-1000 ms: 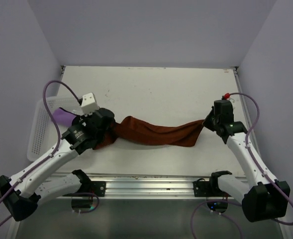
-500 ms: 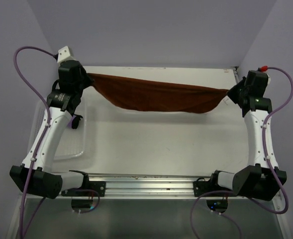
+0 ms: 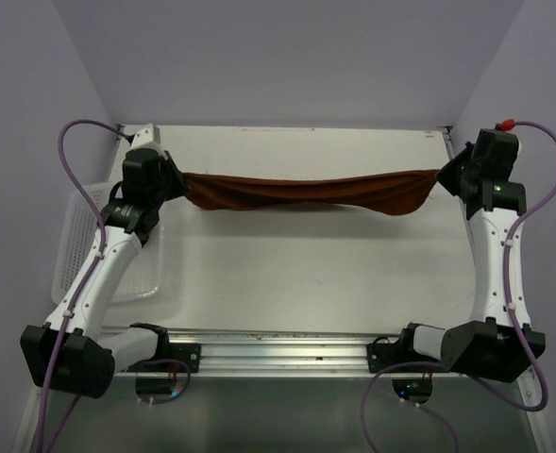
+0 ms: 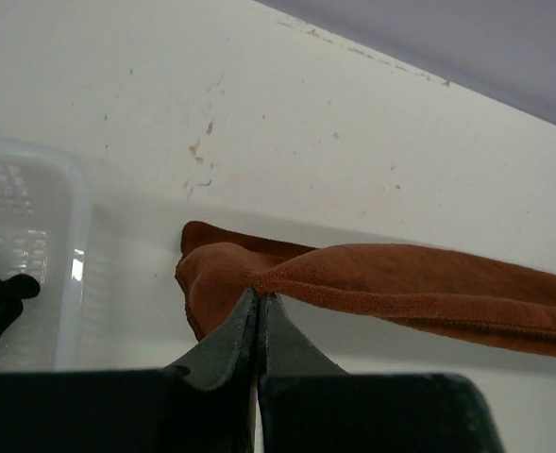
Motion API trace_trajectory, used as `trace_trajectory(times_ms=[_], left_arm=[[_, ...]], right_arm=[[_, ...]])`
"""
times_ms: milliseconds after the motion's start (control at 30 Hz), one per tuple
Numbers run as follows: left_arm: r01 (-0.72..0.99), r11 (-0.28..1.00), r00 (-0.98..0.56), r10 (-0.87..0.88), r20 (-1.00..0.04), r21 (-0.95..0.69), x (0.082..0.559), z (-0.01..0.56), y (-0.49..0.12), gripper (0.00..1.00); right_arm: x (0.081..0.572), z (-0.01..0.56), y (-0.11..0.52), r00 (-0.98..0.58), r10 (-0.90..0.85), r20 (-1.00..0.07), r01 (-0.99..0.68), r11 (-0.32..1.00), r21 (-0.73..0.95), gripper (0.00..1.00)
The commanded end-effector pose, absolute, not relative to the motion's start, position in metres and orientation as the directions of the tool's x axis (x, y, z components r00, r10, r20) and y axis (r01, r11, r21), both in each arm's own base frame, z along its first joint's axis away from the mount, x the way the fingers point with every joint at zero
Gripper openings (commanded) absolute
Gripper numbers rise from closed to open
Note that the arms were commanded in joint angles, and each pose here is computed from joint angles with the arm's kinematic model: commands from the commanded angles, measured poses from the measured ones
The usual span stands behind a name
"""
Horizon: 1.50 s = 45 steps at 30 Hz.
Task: Roll the towels
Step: Flatten the towel, then fold the towel
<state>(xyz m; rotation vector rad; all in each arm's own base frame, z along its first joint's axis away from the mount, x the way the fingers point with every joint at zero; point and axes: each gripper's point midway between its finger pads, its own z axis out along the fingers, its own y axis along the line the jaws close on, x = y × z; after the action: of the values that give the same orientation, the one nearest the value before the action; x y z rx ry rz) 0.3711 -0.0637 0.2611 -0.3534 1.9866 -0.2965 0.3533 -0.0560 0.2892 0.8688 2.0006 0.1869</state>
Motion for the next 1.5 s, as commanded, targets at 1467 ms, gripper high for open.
trace_trajectory(times_ms=[1467], left_arm=[[-0.336,0.895,-0.686,-0.446,-0.574,-0.294,0.288,0.103,-0.055,0.0]], right_arm=[[0.242,0.121,-0.081,-0.422,0.744,-0.518,0.781,0.588,0.209,0.0]])
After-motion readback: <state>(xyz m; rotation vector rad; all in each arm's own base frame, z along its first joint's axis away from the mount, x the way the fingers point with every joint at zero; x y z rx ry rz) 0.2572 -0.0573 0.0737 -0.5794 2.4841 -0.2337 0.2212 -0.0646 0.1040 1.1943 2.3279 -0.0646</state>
